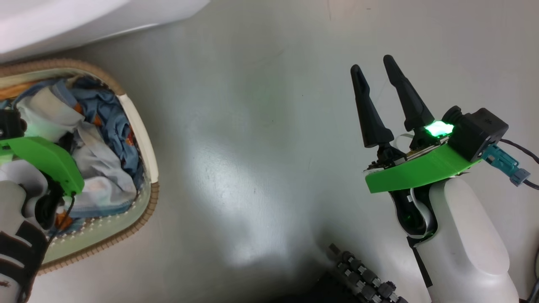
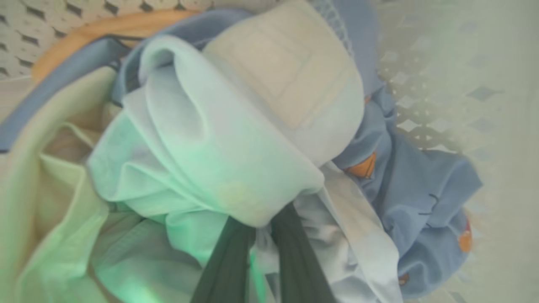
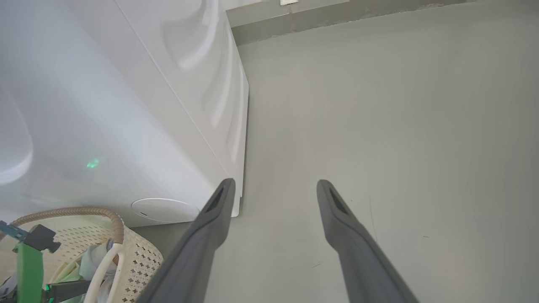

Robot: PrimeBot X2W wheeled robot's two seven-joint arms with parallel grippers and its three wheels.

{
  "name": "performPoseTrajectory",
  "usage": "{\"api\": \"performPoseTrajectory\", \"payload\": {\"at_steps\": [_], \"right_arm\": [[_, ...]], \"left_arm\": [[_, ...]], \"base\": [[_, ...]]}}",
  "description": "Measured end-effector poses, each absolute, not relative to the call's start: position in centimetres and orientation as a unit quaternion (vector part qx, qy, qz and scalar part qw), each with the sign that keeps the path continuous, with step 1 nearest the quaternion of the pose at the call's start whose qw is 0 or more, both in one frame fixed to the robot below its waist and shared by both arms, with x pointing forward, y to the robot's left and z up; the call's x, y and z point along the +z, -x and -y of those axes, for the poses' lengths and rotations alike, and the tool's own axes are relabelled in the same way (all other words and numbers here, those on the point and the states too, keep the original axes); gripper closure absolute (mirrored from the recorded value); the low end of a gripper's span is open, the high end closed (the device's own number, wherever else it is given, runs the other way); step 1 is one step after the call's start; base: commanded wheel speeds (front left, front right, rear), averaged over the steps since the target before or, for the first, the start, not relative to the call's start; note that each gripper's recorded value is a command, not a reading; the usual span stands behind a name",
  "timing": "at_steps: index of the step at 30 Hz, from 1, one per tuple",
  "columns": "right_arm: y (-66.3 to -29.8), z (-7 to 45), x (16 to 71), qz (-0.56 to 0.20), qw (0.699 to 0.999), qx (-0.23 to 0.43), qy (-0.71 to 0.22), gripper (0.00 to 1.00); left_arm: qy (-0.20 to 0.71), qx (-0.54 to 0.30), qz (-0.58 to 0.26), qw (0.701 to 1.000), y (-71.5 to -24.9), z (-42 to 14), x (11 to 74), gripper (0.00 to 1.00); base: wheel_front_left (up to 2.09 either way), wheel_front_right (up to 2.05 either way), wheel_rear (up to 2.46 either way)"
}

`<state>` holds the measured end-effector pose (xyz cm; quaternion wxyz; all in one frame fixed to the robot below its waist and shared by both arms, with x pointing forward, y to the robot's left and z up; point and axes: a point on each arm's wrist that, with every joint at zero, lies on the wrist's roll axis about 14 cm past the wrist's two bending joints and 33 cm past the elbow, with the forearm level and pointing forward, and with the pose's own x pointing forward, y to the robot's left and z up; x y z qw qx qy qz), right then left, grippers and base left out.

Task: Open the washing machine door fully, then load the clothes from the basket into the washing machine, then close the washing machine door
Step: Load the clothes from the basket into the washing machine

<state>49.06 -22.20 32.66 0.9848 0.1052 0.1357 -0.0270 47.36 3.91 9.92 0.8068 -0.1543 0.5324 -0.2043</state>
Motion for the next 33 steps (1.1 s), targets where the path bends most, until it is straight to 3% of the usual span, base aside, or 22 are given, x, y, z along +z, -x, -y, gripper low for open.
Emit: {"api": "performPoseTrajectory", "payload": {"at_steps": [14,33], "right_arm": [[-49.8,21.8,37.7,-0.079,0.989,-0.021,-0.124,0.00],[-47.2,20.9,44.6,-0.019,0.992,-0.011,-0.127,0.00]], "left_arm": [[0.149,-0.243,-0.475,0.832,-45.4,-3.7,15.4,1.00],[0.176,-0.219,-0.355,0.891,-45.7,-6.7,27.1,1.00]], "base": [[0.00,0.00,0.00],[0.00,0.00,0.00]]}}
